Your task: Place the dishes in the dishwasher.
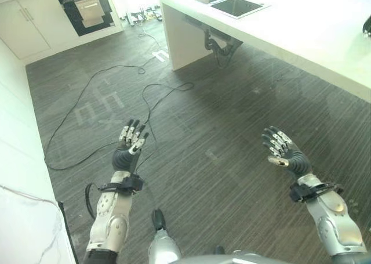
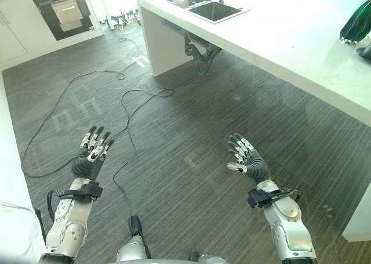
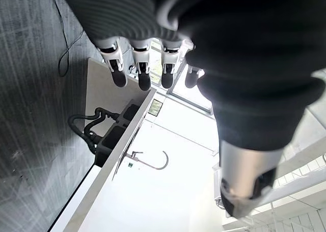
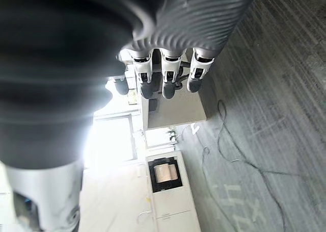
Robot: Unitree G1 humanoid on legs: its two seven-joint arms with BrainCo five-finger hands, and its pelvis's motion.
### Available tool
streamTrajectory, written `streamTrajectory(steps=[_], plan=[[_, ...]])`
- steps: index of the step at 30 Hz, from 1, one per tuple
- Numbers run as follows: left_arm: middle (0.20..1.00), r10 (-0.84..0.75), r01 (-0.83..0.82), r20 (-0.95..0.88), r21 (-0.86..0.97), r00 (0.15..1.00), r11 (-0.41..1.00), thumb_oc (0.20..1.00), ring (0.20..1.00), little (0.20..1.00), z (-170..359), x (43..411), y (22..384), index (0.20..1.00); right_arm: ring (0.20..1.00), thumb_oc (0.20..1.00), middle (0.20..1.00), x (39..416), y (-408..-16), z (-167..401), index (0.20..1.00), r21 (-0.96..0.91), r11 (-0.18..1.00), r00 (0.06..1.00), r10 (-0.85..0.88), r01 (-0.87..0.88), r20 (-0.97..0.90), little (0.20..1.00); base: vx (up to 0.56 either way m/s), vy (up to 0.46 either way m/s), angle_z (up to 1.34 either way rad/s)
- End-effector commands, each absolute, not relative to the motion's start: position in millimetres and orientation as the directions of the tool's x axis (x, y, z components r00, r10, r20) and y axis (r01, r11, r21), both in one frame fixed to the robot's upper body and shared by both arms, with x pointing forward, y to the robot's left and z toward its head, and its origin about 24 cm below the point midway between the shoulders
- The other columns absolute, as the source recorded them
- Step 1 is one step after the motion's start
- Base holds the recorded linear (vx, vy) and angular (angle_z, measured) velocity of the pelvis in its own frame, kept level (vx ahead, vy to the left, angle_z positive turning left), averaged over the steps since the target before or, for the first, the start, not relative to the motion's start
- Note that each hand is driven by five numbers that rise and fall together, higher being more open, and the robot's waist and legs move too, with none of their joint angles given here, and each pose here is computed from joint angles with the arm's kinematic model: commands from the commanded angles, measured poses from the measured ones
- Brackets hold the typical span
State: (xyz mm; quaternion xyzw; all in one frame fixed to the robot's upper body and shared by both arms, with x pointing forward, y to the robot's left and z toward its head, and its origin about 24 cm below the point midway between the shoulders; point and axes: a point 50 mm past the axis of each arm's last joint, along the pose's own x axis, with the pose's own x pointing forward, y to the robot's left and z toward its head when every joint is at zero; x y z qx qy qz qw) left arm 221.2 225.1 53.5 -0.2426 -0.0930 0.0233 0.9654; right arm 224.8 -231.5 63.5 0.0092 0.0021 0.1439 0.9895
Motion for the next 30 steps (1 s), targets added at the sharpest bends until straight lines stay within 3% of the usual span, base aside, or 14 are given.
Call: streamTrajectory(steps=[1, 4, 9, 18, 24, 30], plan=[[1.0, 0.063, 0.106, 0.386, -0.402, 0.92, 0.909, 1.0, 1.0, 1.0, 96, 213, 233, 1.0, 1.0, 1.0, 1.0, 225, -232, 110, 1.0, -0.029, 0.948, 0.925, 0.317, -0.318, 0.208, 1.0, 0.73, 0.297, -0.32], [1.0, -0.062, 0.199, 0.411, -0.3, 0.91, 0.933, 1.0, 1.0, 1.0, 111, 223, 226, 1.0, 1.0, 1.0, 1.0, 216, -230, 110, 1.0, 0.009, 0.969, 0.936, 0.235, -0.246, 0.261, 1.0, 0.95, 0.421, -0.23], [1.0, -0.103, 0.225, 0.395, -0.277, 0.913, 0.934, 1.0, 1.0, 1.0, 117, 232, 219, 1.0, 1.0, 1.0, 1.0, 221, -223, 106, 1.0, 0.017, 0.977, 0.942, 0.202, -0.214, 0.267, 1.0, 0.49, 0.175, 0.29], [1.0, -0.202, 0.322, 0.392, -0.268, 0.897, 0.908, 1.0, 1.0, 1.0, 118, 232, 201, 1.0, 1.0, 1.0, 1.0, 202, -252, 116, 1.0, 0.017, 0.993, 0.948, 0.108, -0.118, 0.298, 1.0, 0.49, -0.158, 1.17], [1.0, -0.2, 0.335, 0.402, -0.3, 0.893, 0.893, 1.0, 1.0, 1.0, 120, 234, 202, 1.0, 1.0, 1.0, 1.0, 209, -257, 126, 1.0, -0.028, 0.995, 0.947, 0.095, -0.091, 0.308, 1.0, 0.51, -0.265, 0.03], [1.0, -0.161, 0.317, 0.421, -0.331, 0.893, 0.889, 1.0, 1.0, 1.0, 116, 228, 197, 1.0, 1.0, 1.0, 1.0, 213, -260, 144, 1.0, -0.106, 0.988, 0.924, 0.147, -0.116, 0.354, 1.0, 0.39, -0.286, -0.81]])
